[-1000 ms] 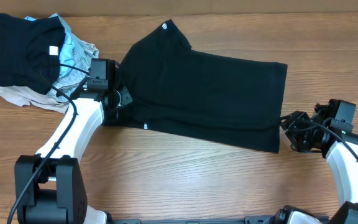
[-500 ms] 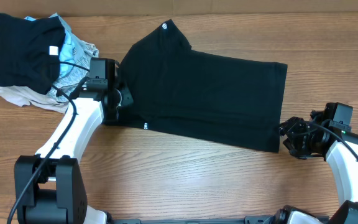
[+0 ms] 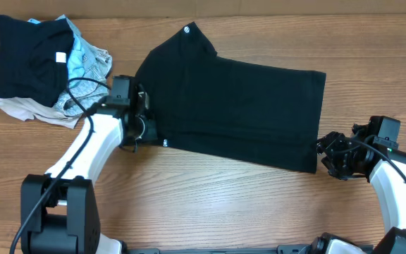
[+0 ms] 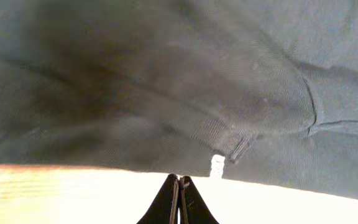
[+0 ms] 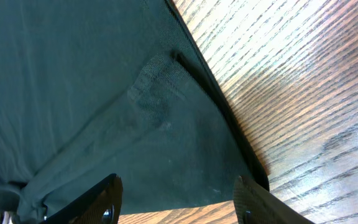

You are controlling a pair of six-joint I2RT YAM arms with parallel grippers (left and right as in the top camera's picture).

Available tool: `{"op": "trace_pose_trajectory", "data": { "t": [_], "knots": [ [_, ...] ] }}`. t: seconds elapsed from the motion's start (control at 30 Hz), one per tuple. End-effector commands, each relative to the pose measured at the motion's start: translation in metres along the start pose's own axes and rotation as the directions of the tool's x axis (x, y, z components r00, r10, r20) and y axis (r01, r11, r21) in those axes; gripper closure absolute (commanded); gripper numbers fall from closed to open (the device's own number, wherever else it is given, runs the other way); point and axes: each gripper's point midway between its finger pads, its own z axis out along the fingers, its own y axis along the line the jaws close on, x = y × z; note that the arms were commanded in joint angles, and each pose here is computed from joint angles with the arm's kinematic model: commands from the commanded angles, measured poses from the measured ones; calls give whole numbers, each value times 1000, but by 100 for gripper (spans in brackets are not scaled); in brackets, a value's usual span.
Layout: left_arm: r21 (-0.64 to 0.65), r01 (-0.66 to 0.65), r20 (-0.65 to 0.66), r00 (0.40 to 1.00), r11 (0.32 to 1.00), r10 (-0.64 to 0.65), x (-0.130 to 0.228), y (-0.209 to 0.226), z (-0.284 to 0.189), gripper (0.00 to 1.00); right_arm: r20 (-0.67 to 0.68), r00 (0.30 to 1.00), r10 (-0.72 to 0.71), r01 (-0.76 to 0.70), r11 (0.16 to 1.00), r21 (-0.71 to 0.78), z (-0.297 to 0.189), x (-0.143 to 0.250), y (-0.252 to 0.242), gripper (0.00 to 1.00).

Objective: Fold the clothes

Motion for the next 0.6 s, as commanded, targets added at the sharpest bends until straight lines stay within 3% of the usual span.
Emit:
{"op": "trace_pose_trajectory", "data": {
  "t": [0.0,0.23,0.37,0.43,0.57],
  "knots": [
    [17,-42,6,999,999,42,7,-3,13,96,16,1000,-21,22,1000,-15,-3,-6,8,39],
    [38,-7,79,997,999,4,5,-1,30,94,15,1000,-21,21,1000,-15,-3,-6,7,39],
    [95,-19,265,964,995,-7,-41,-15,20,94,18,1000,-23,23,1000,-17,-3,-7,8,39],
    [155,-14,413,909,988,-52,-80,-28,3,96,17,1000,-22,23,1000,-16,-3,-7,8,39],
    [215,-31,517,852,976,-87,-127,-47,-37,96,4,1000,-16,16,1000,-9,-3,-3,6,39]
  ]
}}
